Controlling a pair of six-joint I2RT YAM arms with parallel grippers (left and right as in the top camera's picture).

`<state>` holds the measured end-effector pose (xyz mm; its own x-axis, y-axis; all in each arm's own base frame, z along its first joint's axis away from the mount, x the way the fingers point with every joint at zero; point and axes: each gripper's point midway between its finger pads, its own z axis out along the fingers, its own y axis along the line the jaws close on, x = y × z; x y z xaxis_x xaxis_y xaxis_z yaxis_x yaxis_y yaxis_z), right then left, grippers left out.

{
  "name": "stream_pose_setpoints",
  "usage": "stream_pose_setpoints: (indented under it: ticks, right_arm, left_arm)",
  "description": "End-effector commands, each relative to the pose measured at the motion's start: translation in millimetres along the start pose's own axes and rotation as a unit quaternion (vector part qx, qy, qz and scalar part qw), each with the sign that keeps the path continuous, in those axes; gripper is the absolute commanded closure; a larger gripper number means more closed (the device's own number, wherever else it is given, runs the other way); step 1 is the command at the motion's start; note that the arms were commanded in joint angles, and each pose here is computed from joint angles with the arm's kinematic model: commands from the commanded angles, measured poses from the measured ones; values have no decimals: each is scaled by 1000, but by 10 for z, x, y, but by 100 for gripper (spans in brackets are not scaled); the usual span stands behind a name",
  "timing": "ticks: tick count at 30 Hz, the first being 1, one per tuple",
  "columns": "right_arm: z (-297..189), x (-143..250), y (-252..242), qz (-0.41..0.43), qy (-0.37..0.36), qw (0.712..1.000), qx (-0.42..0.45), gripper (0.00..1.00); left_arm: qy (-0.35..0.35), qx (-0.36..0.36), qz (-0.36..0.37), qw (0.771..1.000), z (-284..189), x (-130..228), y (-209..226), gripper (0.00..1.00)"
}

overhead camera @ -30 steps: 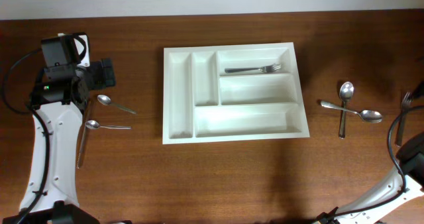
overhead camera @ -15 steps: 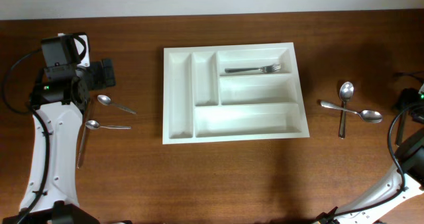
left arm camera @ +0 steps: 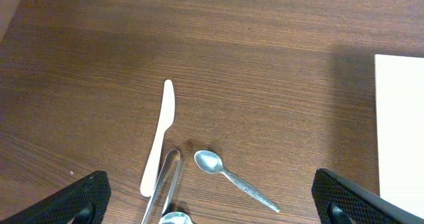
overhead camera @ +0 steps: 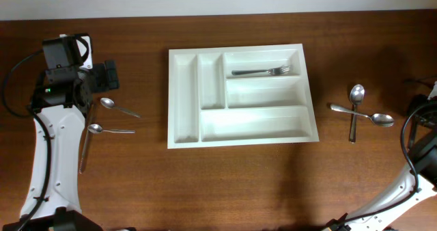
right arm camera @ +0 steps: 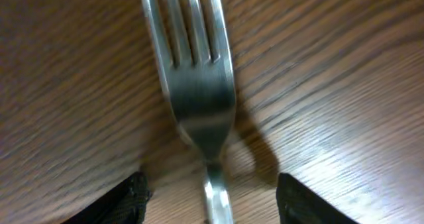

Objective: Pack container

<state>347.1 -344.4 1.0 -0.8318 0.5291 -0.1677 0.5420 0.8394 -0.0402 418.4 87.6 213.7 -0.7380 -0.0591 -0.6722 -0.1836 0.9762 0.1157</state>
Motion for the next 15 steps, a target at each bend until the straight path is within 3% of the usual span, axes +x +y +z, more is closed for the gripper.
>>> stream_pose_setpoints:
  ticks: [1, 3, 5, 6, 7, 15]
  right_arm:
    - [183, 103, -31, 1, 23, 1000, 9, 43]
    - [234, 130, -24, 0, 30, 1000, 8, 54]
    - [256, 145, -20, 1, 33, 999, 7, 74]
    - [261, 152, -19, 1, 35, 999, 6, 91]
    - [261, 154, -19, 1, 35, 999, 6, 96]
    - [76, 223, -5, 17, 51, 999, 4, 96]
  left_arm:
    - [-9, -3, 8, 1000, -27, -85, 25, 1]
    - [-10, -3, 8, 1000, -27, -87, 25, 1]
    - [-9, -3, 8, 1000, -27, -85, 25, 1]
    - [-9, -3, 8, 1000, -27, -85, 25, 1]
    - [-9, -3, 8, 1000, -27, -85, 25, 1]
    - [-9, -3, 8, 1000, -27, -85, 25, 1]
